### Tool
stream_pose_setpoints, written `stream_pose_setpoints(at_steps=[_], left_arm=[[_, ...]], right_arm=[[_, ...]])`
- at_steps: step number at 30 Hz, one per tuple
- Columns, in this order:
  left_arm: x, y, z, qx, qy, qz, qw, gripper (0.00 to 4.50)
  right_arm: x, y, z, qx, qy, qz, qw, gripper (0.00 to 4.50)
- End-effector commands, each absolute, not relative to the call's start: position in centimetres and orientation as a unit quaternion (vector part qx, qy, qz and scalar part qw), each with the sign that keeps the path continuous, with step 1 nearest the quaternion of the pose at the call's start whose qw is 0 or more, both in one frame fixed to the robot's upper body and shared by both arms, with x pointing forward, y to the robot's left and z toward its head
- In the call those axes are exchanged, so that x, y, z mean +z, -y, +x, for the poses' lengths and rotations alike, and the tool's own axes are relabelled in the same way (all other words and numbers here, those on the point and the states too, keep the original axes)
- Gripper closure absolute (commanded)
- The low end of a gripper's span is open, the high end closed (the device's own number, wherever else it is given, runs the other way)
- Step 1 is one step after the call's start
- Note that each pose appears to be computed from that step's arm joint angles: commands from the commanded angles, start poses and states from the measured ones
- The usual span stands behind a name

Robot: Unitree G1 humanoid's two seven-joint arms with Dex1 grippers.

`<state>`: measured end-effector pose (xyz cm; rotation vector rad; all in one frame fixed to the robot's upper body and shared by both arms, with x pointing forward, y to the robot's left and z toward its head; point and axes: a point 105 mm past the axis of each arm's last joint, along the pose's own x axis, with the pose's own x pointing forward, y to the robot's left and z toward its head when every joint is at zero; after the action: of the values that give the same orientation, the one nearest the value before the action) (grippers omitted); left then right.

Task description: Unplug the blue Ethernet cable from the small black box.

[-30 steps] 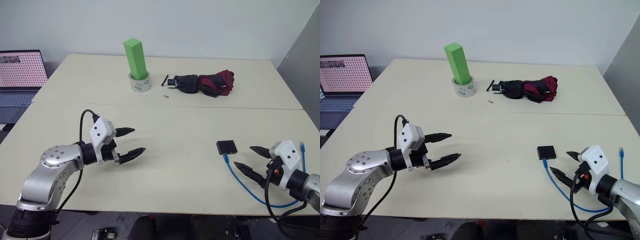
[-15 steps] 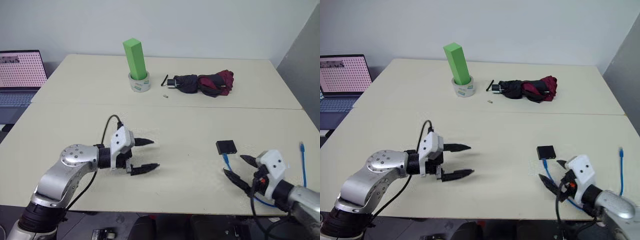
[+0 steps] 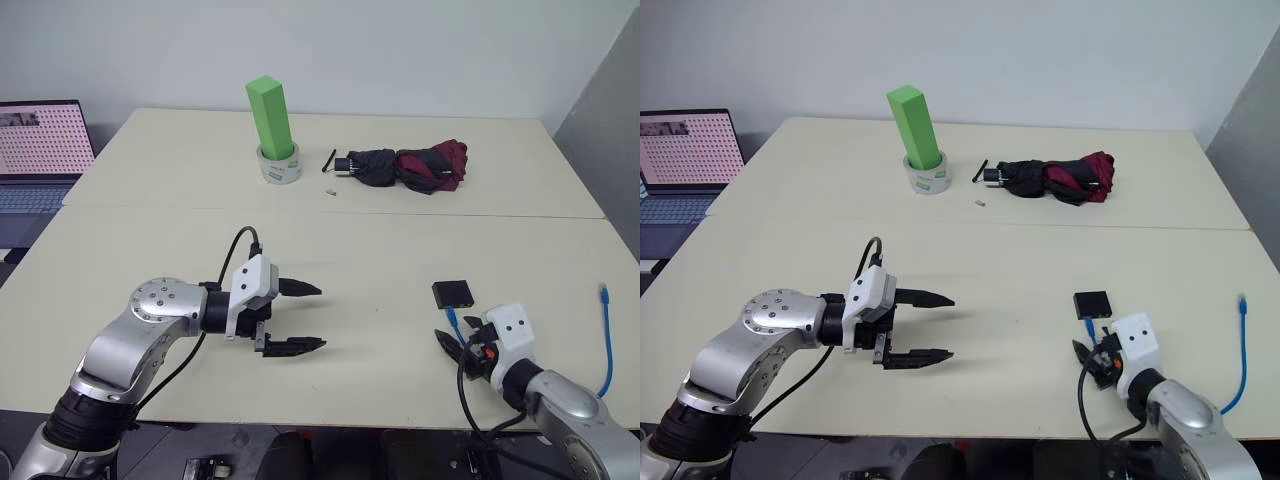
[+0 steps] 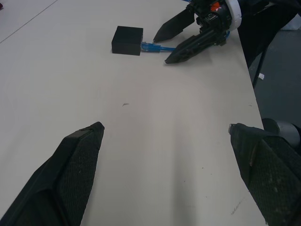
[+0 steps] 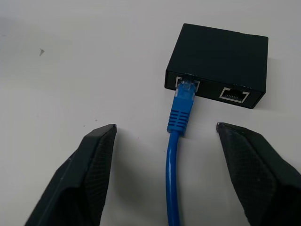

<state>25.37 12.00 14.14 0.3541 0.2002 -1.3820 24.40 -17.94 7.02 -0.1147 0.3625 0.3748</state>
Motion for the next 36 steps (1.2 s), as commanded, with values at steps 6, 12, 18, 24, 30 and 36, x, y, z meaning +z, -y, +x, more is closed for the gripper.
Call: stream_pose_setpoints(at_steps=[6, 12, 18, 24, 30, 36], left_arm=[[14.2, -12.4, 25.5, -0.614, -0.078, 0.166, 0.768, 0.0], [13.7, -13.4, 26.5, -0.592, -0.09, 0.122, 0.792, 0.0], [14.9, -13.5, 27.3, -0.596, -0.118, -0.039, 0.793, 0.0], [16.5, -12.7, 26.6, -0.63, -0.133, -0.114, 0.757, 0.0], [16.9, -11.6, 26.7, -0.632, -0.122, -0.129, 0.755, 0.0], [16.9, -10.6, 26.9, -0.632, -0.117, -0.145, 0.752, 0.0]], right_arm=[[7.7, 17.7, 25.4, 0.197, -0.166, -0.086, 0.962, 3.35], [10.7, 14.8, 26.4, 0.318, -0.081, -0.246, 0.912, 4.37], [14.2, 11.3, 27.8, 0.425, 0.085, -0.435, 0.79, 4.39], [15.9, 8.6, 27.8, 0.492, 0.236, -0.539, 0.641, 4.39], [16.5, 7.1, 27.4, 0.511, 0.297, -0.541, 0.598, 4.39], [16.5, 6.2, 27.1, 0.518, 0.314, -0.531, 0.593, 4.39]])
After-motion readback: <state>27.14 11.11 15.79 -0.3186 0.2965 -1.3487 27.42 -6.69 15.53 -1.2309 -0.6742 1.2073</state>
